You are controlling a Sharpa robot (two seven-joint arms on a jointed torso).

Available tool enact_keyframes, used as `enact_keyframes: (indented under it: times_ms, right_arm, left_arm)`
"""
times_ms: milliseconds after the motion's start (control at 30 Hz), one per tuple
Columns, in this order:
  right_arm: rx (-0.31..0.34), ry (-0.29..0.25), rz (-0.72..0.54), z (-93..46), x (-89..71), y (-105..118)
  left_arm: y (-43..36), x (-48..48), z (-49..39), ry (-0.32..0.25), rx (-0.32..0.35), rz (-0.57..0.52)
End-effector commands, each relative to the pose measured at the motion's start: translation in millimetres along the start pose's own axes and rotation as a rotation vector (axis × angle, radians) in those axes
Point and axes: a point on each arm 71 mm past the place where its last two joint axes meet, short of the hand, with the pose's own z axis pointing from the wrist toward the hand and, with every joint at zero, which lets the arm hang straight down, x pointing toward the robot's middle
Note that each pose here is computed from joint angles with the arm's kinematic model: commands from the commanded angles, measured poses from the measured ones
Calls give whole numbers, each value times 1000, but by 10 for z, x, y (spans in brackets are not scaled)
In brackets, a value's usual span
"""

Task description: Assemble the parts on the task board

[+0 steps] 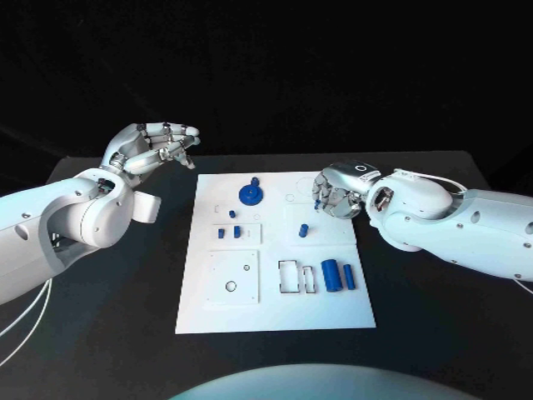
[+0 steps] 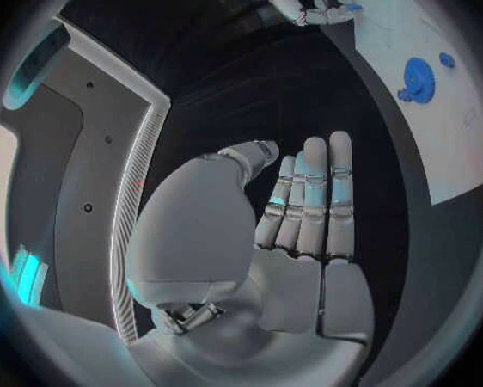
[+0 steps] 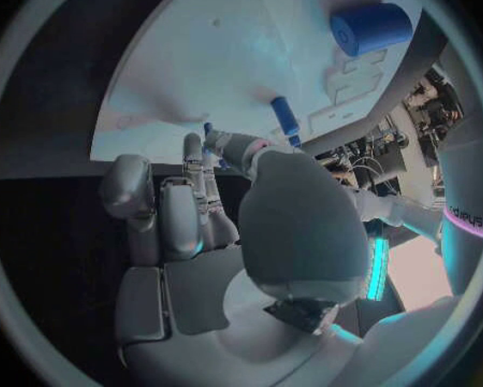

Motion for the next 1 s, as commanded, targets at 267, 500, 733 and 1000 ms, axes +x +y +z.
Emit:
enact_keyframes:
  times_ms: [267, 500, 733, 1000]
  right_arm:
    - [-7, -34, 54, -41, -112, 61]
    - [-73, -63, 47, -97, -182, 323]
    - [-170, -87, 44, -125, -209, 708]
    - [-284, -80, 41, -130, -131, 1144]
  left_arm:
    - [-2, 8, 8, 5, 1, -4]
    - [1, 14, 13, 7, 0, -4]
    - [6, 35, 27, 13, -1, -7]
    - [11, 60, 42, 19, -1, -9]
